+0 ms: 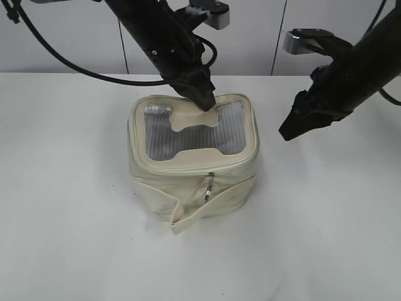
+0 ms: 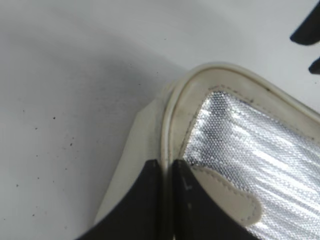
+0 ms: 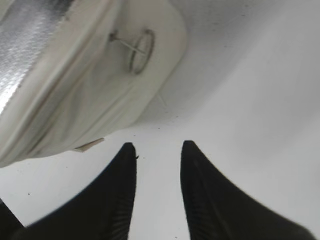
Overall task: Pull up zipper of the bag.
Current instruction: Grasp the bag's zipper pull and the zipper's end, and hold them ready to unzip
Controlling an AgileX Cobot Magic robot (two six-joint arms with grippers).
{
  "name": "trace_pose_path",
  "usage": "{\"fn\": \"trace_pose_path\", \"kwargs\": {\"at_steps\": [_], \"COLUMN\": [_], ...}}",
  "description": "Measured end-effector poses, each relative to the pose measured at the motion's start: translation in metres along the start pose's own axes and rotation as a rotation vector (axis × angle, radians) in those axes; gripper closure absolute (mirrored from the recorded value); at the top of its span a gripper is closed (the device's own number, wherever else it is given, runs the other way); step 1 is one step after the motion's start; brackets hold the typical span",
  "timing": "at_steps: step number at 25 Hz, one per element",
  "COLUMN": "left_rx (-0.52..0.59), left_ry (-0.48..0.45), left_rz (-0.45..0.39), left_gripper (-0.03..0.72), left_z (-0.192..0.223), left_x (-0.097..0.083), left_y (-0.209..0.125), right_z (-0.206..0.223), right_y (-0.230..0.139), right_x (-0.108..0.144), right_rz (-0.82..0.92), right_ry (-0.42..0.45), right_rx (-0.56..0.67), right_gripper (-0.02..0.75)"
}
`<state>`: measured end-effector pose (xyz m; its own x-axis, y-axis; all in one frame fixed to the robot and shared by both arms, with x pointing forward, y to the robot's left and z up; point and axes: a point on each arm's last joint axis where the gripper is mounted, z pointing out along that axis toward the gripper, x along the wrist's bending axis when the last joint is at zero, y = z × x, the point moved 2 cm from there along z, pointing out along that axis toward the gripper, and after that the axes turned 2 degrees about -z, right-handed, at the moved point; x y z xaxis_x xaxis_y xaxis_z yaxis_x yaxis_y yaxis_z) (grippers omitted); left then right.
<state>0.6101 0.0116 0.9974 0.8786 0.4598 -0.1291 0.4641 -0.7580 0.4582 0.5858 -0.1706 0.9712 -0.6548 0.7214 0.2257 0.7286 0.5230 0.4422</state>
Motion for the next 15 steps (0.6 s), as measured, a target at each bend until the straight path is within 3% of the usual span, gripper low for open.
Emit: {"fn": "trace_pose_path", "kwargs": {"at_steps": [4,8,12,15], "left_rx": [-0.011,-0.016,-0.016,-0.014], "left_ry": [-0.031,-0.051,-0.07,-0.077], "left_rz": [0.072,0.176,0.267,0.283], "left_gripper": [0.647,0.647,0.649,0.649], "left_z": [0.0,0.001,0.006,0.006], "left_x": [-0.003,-0.009,-0.024,-0.027], "left_y": [0.001,0.003,0.007,0.008], "right_z": [-0.014,-0.02,-0.015,-0.007], "right_y": [-0.01,-0.035,-0.045,-0.044], "right_x": [-0.032,-0.054,-0.045,-0.034], "right_rz": [0.1,0.219,0.196,0.138], "right_ry": [-0.011,0.072,0.163,0.189], "right_rx": [-0.054,-0.134,-0.223,-0.245], "right_gripper": [0.468,0.463,0.437,0.362]}}
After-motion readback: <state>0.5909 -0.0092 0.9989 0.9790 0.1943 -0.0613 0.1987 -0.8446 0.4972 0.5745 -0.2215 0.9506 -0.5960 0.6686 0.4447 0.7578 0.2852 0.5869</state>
